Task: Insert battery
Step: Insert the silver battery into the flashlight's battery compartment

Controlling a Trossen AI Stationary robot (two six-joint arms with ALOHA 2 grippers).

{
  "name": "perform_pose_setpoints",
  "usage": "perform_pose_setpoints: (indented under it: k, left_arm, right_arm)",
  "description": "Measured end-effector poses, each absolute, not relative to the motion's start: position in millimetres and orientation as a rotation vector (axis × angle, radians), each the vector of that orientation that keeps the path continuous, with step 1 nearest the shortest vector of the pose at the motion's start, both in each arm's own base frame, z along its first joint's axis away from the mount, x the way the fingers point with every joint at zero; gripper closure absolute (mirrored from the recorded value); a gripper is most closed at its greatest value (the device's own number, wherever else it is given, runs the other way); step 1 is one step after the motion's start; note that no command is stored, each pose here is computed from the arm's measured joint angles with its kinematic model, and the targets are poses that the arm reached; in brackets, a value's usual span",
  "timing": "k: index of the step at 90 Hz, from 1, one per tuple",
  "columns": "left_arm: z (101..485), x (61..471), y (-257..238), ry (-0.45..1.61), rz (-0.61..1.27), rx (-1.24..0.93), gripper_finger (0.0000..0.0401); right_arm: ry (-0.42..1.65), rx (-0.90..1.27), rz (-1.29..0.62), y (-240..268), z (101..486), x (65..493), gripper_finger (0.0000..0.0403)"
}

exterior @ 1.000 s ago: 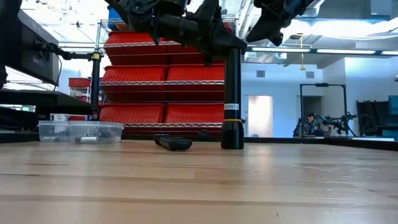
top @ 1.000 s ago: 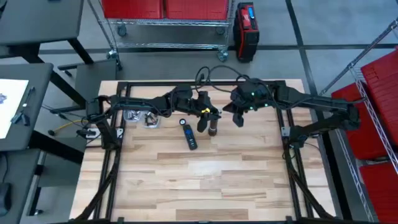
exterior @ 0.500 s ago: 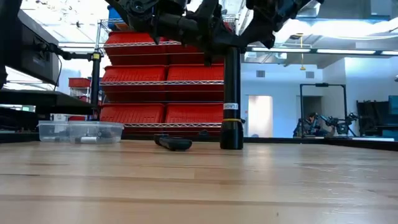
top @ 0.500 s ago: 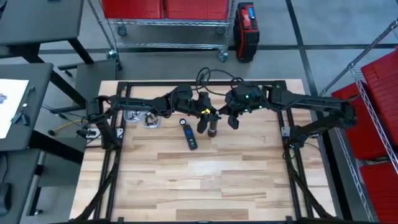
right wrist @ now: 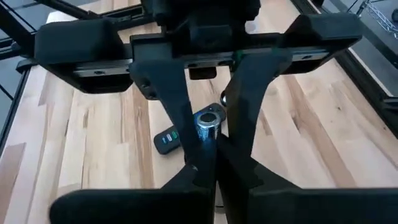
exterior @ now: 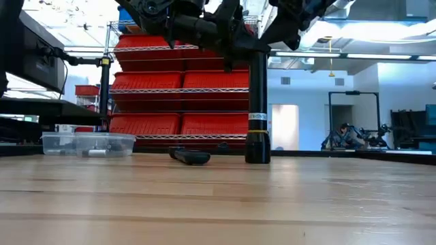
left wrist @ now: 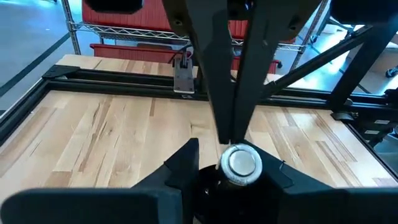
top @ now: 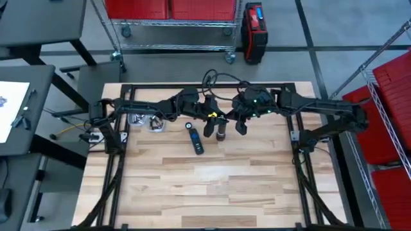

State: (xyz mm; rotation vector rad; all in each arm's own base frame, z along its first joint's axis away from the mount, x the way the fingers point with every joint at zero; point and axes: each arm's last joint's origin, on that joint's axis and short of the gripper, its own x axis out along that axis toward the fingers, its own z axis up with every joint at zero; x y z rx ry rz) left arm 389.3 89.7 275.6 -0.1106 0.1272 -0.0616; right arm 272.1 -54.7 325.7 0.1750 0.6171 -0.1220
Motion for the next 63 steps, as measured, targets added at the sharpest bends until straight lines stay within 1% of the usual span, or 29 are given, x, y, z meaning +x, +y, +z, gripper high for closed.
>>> perform_pose_setpoints:
  k: [9, 22, 53, 63]
  left_arm:
    - [276, 389, 90, 0.127, -0.062, -0.112, 0.0335]
    - [279, 390, 90, 0.135, -0.059, -0.153, 0.0371]
    - [292, 395, 86, 0.211, -0.07, -0.114, 0.0372]
    - [297, 397, 83, 0.199, -0.081, -0.083, 0.0372]
  right_arm:
    - [0.617, 0.175, -0.122, -55, 326, 272, 0.0403]
    - [0.617, 0.175, -0.123, -55, 326, 272, 0.0403]
    - [0.61, 0.175, -0.123, -54, 328, 270, 0.0403]
    - [0.607, 0.172, -0.122, -54, 336, 267, 0.0403]
